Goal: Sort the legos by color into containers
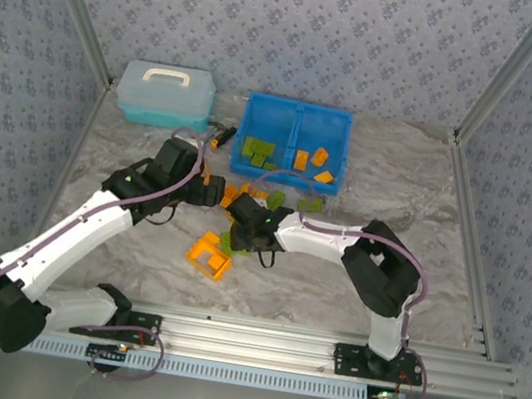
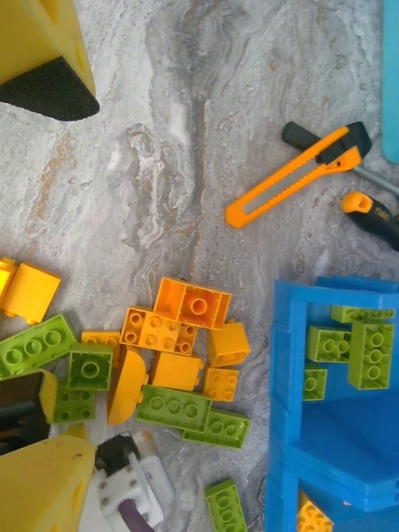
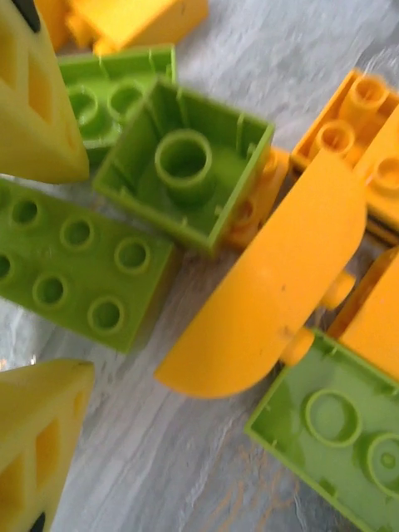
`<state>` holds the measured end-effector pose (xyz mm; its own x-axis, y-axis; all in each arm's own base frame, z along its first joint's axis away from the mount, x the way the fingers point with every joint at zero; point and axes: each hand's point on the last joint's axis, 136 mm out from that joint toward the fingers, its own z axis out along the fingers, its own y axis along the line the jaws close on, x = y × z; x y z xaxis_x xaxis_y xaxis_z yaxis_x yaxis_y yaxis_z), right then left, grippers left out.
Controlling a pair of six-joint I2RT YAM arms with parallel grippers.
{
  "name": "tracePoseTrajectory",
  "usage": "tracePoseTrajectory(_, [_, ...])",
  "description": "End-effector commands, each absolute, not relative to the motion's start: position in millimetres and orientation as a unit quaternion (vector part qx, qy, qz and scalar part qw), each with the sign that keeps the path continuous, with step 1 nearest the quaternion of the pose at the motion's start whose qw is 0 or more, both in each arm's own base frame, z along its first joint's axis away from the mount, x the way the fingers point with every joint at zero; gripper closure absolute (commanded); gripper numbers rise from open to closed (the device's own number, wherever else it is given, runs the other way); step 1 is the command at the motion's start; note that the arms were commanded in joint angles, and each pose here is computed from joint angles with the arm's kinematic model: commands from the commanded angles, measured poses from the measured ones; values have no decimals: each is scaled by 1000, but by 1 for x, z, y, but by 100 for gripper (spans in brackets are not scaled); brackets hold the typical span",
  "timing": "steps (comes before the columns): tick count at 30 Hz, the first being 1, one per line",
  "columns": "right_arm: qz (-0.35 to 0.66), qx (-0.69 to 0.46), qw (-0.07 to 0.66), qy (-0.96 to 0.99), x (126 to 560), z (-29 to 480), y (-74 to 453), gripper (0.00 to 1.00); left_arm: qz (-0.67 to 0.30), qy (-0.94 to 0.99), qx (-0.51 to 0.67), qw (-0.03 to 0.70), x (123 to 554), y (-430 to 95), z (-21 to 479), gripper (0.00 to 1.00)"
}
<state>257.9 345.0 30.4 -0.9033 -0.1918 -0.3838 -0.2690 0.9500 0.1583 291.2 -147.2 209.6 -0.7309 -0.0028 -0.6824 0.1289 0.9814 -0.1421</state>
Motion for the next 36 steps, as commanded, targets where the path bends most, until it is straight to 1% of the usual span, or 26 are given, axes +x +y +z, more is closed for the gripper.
tracePoseTrajectory(1, [59,-104,182,976,258,23,329,49,-104,923,22,370,291,-148,213,1])
tracePoseTrajectory(6, [47,-101,183,977,256,22,319,64,-106,922,18,372,293,-148,214,1])
tracePoseTrajectory(8, [48,-97,194,975,258,32,315,67,-106,922,19,372,293,-148,215,1])
tracePoseTrajectory(12, [87,-89,250,960,271,83,309,74,-112,919,20,377,293,-149,222,1])
tracePoseTrajectory(15, [119,-87,309,940,287,138,304,75,-120,912,20,391,293,-150,231,1])
tracePoseTrajectory(16, [140,-79,337,928,299,167,308,75,-124,909,20,397,293,-150,234,1])
tracePoseTrajectory(20, [160,-83,391,903,348,209,309,73,-140,898,18,416,293,-152,240,1])
tracePoseTrajectory(24, [172,-75,390,901,412,207,322,73,-148,900,15,410,290,-152,237,1])
tracePoseTrajectory(28, [143,-68,382,911,469,188,335,73,-154,904,16,398,280,-151,233,1])
tracePoseTrajectory(31, [133,-65,365,919,497,169,342,72,-162,906,16,392,273,-150,230,1])
tracePoseTrajectory(36, [111,-68,357,925,522,145,351,71,-162,906,8,392,268,-145,225,1])
